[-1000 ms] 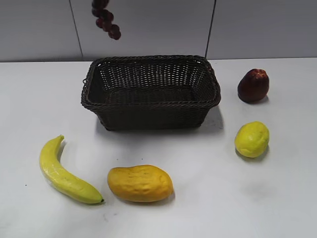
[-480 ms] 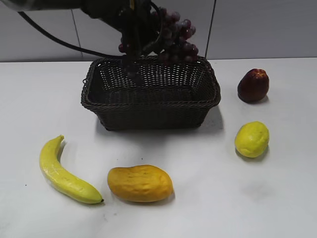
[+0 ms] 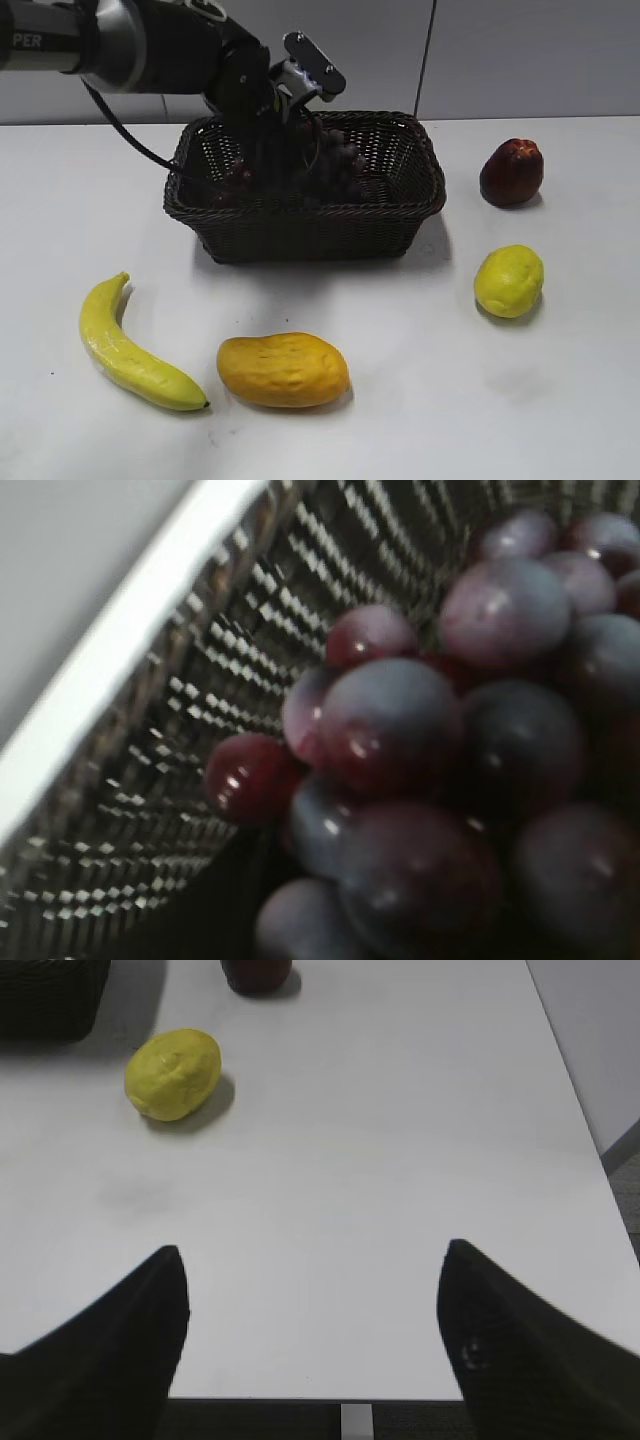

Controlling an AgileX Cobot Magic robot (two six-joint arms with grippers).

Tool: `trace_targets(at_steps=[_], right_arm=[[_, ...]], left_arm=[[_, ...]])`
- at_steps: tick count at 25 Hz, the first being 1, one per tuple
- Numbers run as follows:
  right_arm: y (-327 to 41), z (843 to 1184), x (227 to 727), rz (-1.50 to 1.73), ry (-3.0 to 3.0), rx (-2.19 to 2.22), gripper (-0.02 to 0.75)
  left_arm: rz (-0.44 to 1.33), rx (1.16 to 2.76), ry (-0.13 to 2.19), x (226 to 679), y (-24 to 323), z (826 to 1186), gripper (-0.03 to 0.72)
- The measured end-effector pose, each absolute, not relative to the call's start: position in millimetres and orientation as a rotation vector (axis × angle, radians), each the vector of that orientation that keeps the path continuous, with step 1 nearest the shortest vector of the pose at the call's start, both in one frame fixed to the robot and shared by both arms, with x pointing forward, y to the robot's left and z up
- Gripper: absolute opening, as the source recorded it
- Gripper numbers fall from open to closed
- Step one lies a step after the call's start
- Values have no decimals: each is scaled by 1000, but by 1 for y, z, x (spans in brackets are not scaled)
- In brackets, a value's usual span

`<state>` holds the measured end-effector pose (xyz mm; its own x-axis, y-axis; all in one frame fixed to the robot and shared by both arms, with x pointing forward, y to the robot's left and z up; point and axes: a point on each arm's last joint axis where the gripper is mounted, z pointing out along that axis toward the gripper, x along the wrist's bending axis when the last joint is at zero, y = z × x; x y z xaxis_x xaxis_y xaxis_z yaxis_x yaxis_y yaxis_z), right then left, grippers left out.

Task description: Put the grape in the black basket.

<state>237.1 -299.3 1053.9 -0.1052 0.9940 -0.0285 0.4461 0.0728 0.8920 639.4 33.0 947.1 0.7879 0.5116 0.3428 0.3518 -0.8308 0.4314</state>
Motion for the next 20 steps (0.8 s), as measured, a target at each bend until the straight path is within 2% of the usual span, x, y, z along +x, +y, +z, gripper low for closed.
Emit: trace_targets(at_steps=[5,7,14,20], right_arm=[[-299,1054,237,983,1646,1455,588],[-299,1054,237,983,1646,1455,588],[-299,1054,237,983,1646,1455,588],[-299,1054,237,983,1646,1455,588]], left_arm=[[617,2591,688,639,30,947,565],[615,2585,693,639,30,950,619],[671,2514,689,634,37,992,643],[704,2504,806,635,77,1039,624]])
